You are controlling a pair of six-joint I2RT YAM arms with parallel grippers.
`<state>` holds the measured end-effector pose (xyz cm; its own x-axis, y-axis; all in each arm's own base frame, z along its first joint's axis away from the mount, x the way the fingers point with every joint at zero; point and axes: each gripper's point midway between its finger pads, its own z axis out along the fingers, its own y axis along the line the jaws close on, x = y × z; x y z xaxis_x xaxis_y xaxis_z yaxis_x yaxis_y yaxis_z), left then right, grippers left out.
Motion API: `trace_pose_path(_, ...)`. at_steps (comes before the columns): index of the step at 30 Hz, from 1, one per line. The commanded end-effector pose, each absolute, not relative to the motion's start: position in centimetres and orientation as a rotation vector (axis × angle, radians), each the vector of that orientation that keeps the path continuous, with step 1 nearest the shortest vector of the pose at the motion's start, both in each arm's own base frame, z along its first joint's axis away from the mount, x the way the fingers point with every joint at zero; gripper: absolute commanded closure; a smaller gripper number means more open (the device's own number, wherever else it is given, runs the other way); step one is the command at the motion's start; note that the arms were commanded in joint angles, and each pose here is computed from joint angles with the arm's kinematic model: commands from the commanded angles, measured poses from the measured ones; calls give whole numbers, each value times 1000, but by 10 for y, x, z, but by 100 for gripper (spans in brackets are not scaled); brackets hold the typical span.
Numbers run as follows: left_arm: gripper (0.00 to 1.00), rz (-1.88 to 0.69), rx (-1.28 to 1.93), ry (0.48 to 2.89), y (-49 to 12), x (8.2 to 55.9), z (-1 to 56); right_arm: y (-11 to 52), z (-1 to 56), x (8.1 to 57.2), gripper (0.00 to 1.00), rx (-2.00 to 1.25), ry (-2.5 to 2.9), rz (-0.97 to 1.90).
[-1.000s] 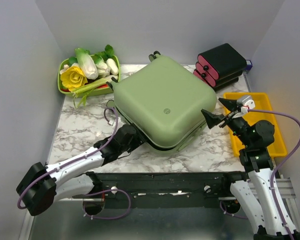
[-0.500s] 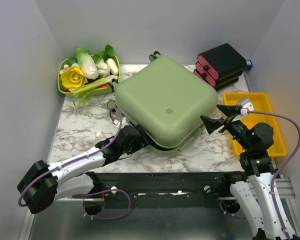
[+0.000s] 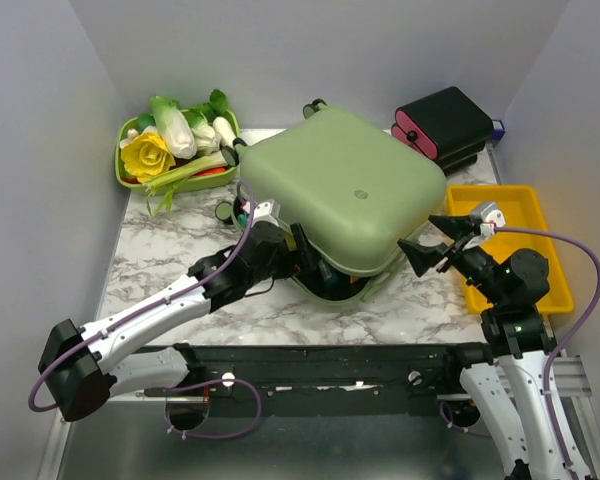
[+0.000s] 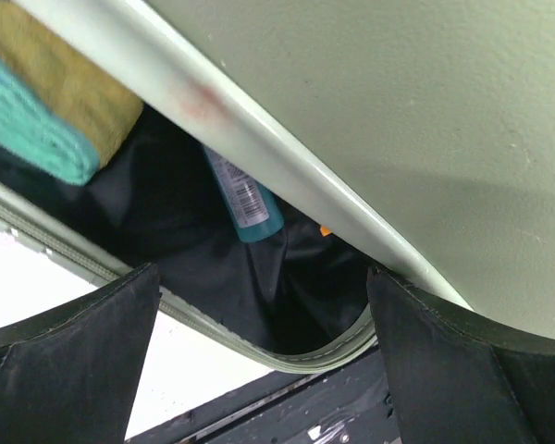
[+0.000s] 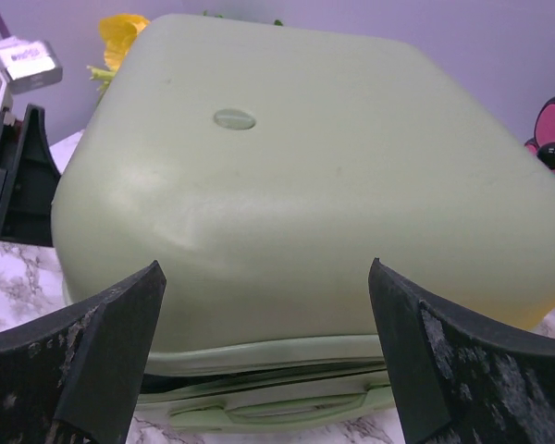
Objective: Open, take out, and arrange the luggage
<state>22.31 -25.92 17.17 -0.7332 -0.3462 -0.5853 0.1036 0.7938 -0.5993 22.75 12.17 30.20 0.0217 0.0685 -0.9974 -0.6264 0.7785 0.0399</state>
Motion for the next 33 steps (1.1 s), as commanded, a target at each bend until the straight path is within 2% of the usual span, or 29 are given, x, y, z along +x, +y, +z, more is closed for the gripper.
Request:
trace_pose_path(1,1,-894,-169,2050,-284,259,239,128,309,215,0,-522,1447,604)
trace_pose_path(11,1,-890,-103,1964,-310,287,295,143,369,156,0,-919,1112,463)
trace_pose_path(14,1,-891,-87,1935,-315,294,312,142,371,157,0,-988,1060,384)
trace_pose_path(22,1,-883,-19,1894,-332,308,352,122,383,203,0,-1070,1062,96)
trace_pose_path(30,1,-894,24,1887,-349,317,371,85,406,268,0,-868,1091,-153)
trace_pose_path(33,1,-888,35,1892,-351,319,368,78,417,286,4,-787,1084,-172)
